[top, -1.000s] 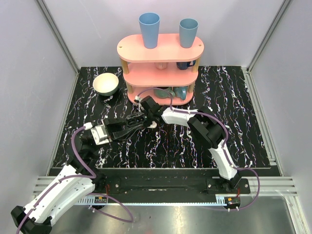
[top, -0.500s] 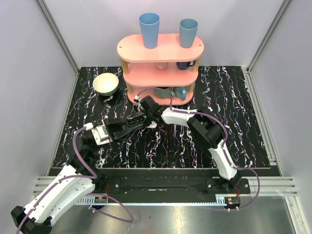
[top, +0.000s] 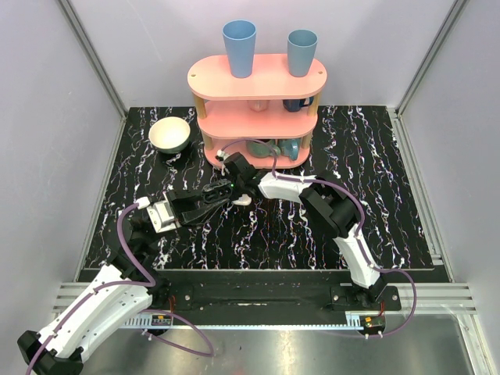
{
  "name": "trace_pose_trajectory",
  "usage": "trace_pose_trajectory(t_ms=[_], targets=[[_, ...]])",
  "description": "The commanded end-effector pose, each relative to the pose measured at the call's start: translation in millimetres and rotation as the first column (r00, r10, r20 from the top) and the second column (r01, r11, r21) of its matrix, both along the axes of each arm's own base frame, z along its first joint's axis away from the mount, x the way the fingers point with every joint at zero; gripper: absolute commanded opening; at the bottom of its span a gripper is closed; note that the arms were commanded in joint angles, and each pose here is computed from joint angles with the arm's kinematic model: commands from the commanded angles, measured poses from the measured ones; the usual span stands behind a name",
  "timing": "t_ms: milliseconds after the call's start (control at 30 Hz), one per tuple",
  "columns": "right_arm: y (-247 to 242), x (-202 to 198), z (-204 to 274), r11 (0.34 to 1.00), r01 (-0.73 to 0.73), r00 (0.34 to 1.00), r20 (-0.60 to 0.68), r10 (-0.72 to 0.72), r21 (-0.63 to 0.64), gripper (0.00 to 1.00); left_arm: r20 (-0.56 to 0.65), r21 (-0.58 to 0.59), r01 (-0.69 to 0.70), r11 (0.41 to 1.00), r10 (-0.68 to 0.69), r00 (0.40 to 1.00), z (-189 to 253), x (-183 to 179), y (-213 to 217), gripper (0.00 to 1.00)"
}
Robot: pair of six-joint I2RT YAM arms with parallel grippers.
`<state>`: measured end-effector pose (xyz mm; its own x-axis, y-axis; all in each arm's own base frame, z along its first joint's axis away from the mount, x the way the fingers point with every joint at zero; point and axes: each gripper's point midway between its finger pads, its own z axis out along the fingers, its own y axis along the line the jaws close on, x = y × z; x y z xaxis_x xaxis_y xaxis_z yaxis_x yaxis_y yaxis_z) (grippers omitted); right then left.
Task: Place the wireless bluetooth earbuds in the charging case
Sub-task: Pick up the right earbud from the center of the board.
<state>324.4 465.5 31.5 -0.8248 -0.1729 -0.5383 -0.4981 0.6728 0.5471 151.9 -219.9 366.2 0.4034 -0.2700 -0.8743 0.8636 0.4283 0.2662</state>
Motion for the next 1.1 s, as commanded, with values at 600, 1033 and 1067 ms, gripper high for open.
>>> trace_pose_trajectory(t_ms=[600,1033,1067], targets=[[-2.0,-13.1,-25.0,0.996,-0.033,0.999,-0.002,0.033,-0.086,0.31,0.054,-0.040,-0.018,0.999,0.020,0.998,20.9,-0.5,4.4,0.00],[0.0,-31.0,-37.0,0.991,-0.058,0.998,-0.011,0.058,-0.117,0.30,0.049,-0.037,-0.010,0.999,0.012,0.999,19.7,0.3,2.5,0.00],[-0.3,-29.9,-37.9,0.991,-0.055,0.998,-0.006,0.055,-0.120,0.30,0.045,-0.036,-0.010,0.999,0.011,0.999,18.3,0.6,2.3,0.00]])
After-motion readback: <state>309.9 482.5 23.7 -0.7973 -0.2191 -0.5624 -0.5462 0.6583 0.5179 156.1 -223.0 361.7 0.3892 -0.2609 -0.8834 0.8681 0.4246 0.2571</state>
